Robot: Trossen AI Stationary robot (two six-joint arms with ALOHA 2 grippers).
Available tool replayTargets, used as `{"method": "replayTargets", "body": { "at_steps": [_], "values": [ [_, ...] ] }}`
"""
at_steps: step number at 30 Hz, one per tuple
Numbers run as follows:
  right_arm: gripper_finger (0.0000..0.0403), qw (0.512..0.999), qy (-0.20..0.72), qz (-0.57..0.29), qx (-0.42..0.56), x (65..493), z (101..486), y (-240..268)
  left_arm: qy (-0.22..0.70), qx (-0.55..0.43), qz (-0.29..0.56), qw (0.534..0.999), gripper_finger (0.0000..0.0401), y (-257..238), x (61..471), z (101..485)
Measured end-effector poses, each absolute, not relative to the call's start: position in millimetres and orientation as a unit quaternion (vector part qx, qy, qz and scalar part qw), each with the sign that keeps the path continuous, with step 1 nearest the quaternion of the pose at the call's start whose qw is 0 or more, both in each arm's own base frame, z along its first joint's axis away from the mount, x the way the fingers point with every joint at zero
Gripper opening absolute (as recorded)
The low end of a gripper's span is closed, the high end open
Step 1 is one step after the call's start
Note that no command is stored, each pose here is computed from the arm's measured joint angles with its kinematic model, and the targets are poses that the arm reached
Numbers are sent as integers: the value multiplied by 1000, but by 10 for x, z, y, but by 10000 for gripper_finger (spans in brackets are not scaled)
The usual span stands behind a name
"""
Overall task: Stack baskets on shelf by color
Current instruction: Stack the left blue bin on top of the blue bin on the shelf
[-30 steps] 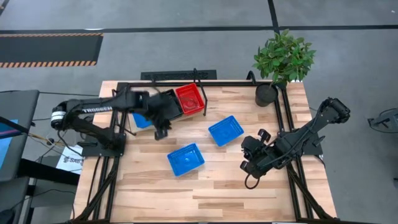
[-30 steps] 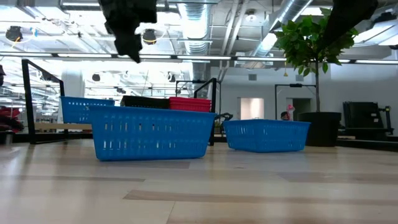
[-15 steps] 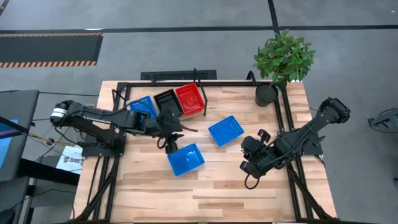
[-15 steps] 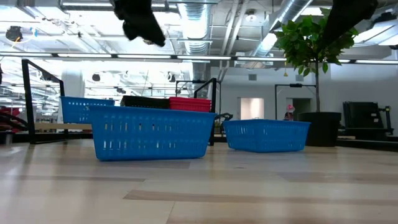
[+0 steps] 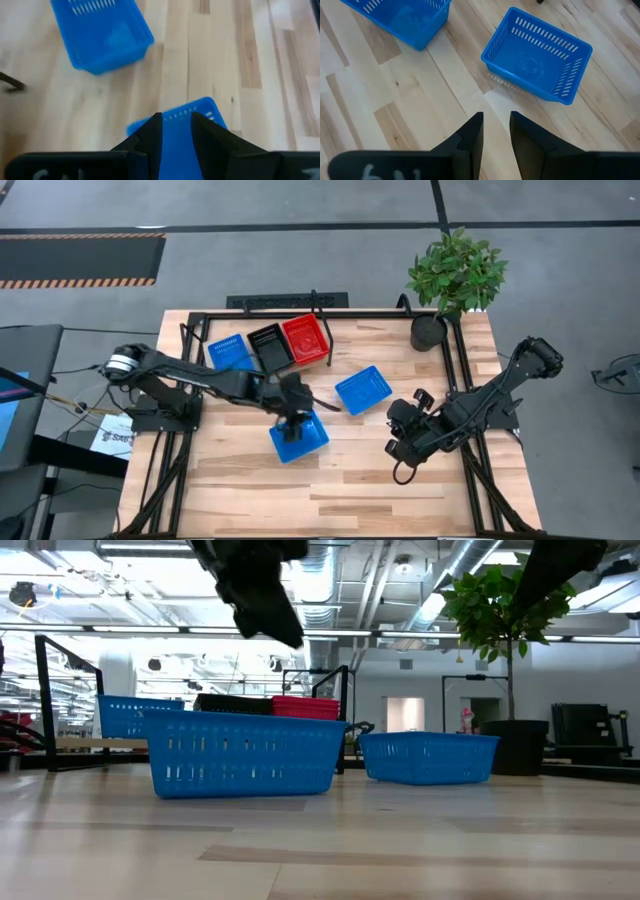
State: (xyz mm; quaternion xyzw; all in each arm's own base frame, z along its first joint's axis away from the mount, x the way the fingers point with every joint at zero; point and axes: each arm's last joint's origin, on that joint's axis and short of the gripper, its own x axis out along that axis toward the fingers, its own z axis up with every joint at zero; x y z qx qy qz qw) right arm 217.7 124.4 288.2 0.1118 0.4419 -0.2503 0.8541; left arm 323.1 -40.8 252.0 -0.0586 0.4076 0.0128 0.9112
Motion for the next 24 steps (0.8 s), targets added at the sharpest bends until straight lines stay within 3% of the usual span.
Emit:
{"method": "replayTargets", "body": {
  "at_steps": [7,19,24],
  "values": [
    [118,854,444,-249,113,2177,2880,1246,435,-101,29,894,89,-684,3507,2334],
    [118,854,443,-248,114,2178,2881,1247,453,9,78,888,89,-934,3551,2304],
    [118,854,443,-249,113,2178,2880,1247,476,127,-31,870,89,-849,3557,2287]
  ]
}}
